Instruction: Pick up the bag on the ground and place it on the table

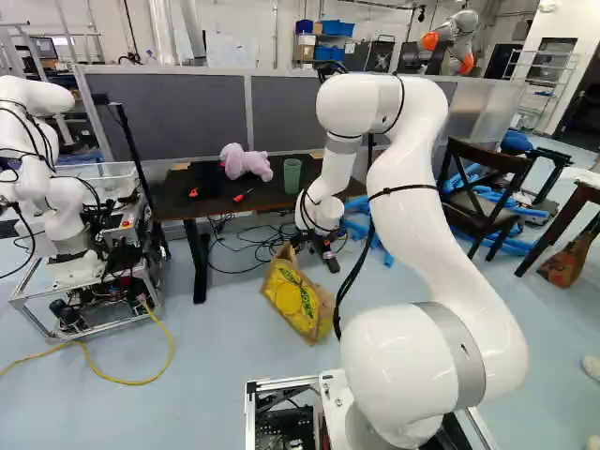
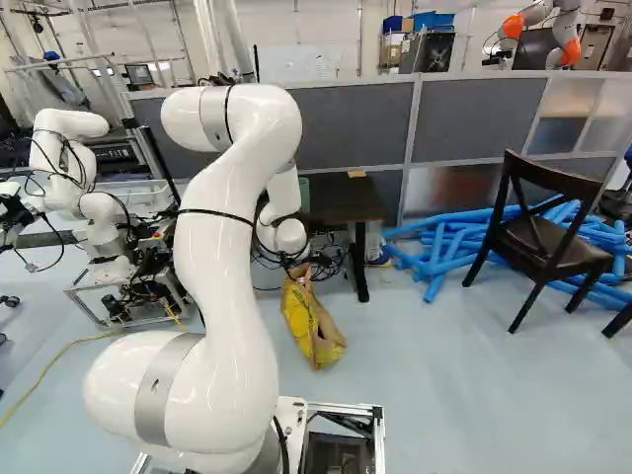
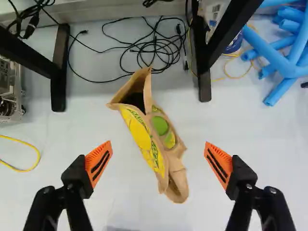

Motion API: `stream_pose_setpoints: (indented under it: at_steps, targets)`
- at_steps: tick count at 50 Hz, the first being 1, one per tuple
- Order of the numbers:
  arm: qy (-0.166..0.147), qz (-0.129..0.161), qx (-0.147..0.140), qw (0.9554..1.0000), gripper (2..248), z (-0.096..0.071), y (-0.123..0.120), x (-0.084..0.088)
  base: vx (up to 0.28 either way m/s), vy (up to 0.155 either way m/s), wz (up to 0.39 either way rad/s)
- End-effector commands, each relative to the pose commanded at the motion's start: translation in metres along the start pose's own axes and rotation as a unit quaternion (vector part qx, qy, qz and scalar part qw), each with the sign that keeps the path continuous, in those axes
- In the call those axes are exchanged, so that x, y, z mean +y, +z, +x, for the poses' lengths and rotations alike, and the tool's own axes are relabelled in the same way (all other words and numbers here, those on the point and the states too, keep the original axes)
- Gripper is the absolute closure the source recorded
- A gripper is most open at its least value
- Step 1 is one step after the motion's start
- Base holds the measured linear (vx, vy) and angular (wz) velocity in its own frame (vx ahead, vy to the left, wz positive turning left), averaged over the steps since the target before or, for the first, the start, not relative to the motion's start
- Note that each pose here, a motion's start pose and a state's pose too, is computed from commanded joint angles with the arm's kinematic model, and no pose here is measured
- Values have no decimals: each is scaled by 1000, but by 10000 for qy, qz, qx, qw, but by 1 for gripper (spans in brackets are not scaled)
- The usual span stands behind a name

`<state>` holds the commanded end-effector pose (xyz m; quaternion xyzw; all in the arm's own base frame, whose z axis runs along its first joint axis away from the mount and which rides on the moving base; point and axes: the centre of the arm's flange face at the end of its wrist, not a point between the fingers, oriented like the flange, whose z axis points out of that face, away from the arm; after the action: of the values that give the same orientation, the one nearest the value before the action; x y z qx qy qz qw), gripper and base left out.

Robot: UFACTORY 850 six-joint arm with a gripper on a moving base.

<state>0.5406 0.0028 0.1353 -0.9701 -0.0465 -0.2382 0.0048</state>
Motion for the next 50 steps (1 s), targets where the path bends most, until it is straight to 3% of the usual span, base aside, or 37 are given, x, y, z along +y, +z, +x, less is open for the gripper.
stream_pose_setpoints:
  at_steps: [16, 32, 50]
  targets:
    - [-723, 39, -143, 9973, 3, -8, 22, 0, 0, 0, 0]
    - [-1543, 76, -235, 9877, 3, -15, 43, 0, 0, 0, 0]
    - [-1700, 105, -330, 9848, 3, -24, 68, 0, 0, 0, 0]
